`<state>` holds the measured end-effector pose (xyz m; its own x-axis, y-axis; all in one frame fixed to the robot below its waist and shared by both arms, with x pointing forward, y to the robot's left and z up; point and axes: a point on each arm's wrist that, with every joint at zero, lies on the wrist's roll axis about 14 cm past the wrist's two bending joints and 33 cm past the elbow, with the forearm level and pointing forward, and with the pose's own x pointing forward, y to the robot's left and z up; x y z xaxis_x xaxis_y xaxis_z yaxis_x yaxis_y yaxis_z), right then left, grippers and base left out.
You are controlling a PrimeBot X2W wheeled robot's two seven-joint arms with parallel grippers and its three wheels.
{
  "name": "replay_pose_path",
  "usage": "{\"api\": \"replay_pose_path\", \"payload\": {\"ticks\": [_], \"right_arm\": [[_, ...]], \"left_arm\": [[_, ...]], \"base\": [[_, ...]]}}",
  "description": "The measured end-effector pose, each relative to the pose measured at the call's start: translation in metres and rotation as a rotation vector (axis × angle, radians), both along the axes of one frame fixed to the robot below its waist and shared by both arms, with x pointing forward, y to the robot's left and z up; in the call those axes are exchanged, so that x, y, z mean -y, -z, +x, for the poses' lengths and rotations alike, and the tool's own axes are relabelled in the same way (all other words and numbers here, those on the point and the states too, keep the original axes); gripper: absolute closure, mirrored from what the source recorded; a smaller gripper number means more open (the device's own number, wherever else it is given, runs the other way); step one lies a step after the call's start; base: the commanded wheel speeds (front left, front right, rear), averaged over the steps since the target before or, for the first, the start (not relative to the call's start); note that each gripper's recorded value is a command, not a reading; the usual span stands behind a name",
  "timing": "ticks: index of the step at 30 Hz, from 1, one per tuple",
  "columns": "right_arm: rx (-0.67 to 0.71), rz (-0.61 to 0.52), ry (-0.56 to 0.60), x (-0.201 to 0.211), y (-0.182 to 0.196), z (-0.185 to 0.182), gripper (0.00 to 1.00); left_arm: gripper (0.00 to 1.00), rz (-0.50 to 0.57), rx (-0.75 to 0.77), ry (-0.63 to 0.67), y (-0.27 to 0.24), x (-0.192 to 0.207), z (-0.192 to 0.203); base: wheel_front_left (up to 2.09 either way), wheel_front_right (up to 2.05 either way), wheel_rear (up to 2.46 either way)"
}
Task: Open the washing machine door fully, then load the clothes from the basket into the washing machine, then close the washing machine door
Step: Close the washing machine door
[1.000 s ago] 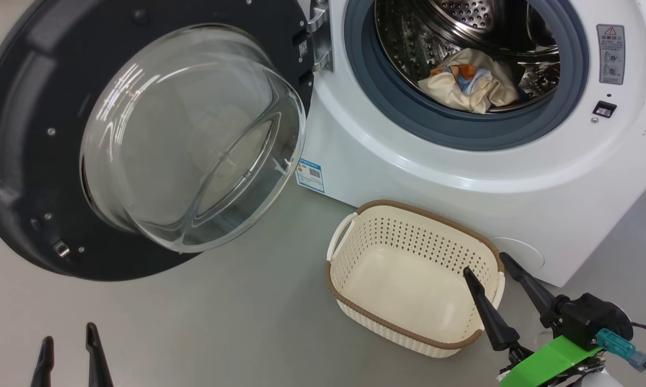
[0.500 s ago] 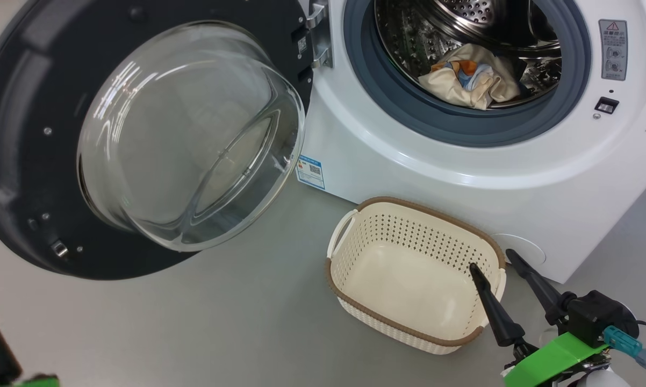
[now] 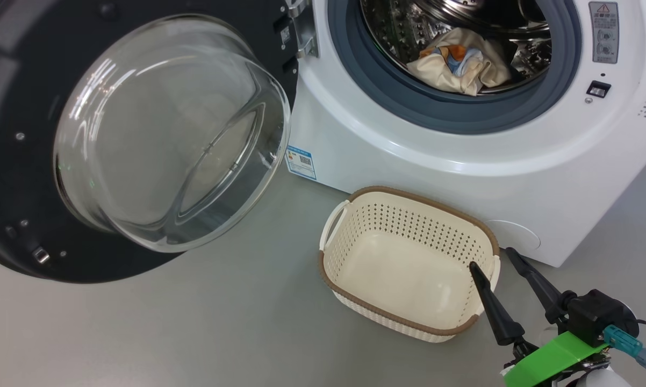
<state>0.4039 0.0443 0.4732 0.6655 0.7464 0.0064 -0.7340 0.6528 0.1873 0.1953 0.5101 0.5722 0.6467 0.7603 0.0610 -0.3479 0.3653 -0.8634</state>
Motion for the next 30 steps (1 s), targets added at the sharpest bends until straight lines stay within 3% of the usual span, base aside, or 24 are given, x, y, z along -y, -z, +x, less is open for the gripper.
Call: {"api": "replay_pose_path", "payload": {"ticks": [9,16,30], "right_arm": [[-0.006,0.002,0.004,0.002,0.004,0.006,0.00],[-0.007,-0.008,-0.001,0.004,0.010,0.013,0.00],[-0.007,-0.027,-0.002,0.010,0.018,0.021,0.00]], "left_arm": [[1.00,-0.179,-0.108,0.121,0.035,-0.009,0.016],[1.00,-0.304,-0.108,0.238,0.043,-0.006,0.037],[1.00,-0.372,-0.172,0.300,0.054,-0.006,0.049]], "base": [[0.00,0.00,0.00],[0.00,0.00,0.00],[0.00,0.00,0.00]]}}
